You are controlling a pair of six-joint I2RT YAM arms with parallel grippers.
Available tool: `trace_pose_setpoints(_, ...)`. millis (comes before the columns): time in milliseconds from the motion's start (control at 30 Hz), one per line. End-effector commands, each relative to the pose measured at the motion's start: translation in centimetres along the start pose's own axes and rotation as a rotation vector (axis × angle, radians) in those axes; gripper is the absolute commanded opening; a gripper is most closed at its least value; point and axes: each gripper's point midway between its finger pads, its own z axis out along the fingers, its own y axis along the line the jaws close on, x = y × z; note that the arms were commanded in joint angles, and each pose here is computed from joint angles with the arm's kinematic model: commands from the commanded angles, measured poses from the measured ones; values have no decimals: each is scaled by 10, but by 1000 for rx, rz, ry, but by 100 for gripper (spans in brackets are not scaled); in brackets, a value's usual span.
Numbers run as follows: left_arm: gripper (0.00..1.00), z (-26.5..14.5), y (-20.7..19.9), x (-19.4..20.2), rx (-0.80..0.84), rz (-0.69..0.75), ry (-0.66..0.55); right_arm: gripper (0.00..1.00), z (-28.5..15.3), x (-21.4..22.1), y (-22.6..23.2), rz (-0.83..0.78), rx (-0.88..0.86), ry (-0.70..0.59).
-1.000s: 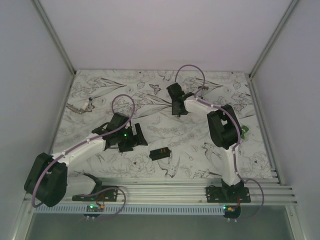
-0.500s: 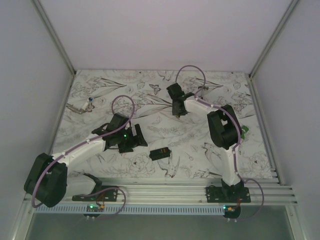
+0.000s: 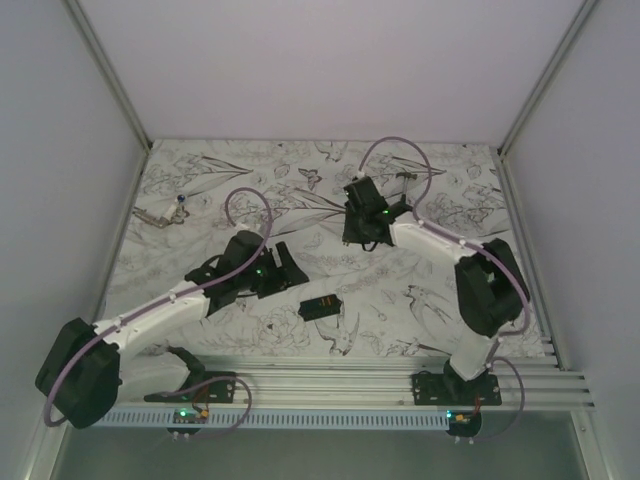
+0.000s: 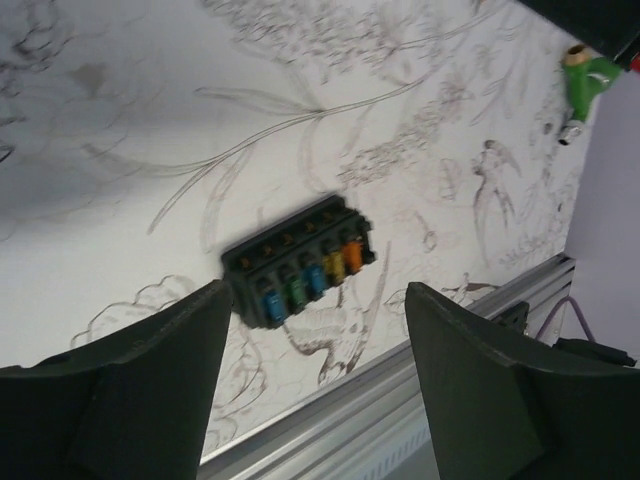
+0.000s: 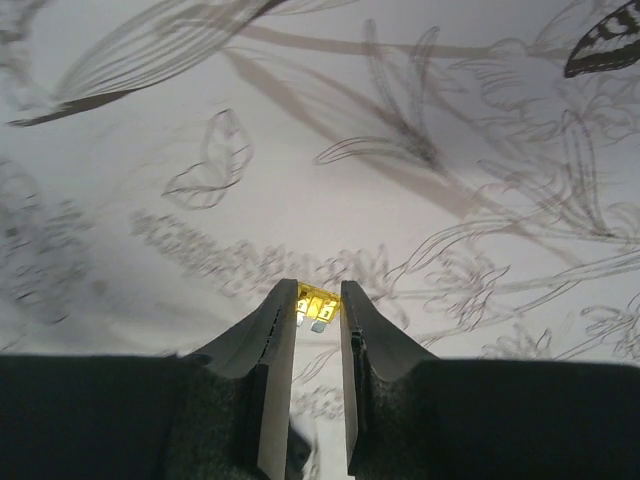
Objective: Snap on the fuse box
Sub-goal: Pick up the fuse from the center of the board.
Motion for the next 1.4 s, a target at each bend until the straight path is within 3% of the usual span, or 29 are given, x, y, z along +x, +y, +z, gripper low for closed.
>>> trace_pose_setpoints(0,72,0,-35,-29,82,45,-192,26,-39,-14,38,85,-184,-83)
trace_pose_setpoints(267,55,0,-81,-43,170,120,-333,25,-97,-6,59,168,-358,-129)
trace_pose_setpoints(700,34,4,-130,-36,248,246,-351,25,-125,18,69,232,-471,-114)
trace_pose_setpoints(933,23,17,-126,-29,224,244,-326,25,-132,23,73,244,-497,-115)
trace_pose_setpoints(1100,21,19,-122,-26,218,229,-318,25,-135,25,76,252,-508,-117)
trace_pose_setpoints(1267,0,16,-124,-26,227,231,-320,26,-136,29,77,247,-516,-115)
trace_pose_setpoints(1367,0,13,-123,-25,232,244,-320,28,-137,31,76,248,-530,-130)
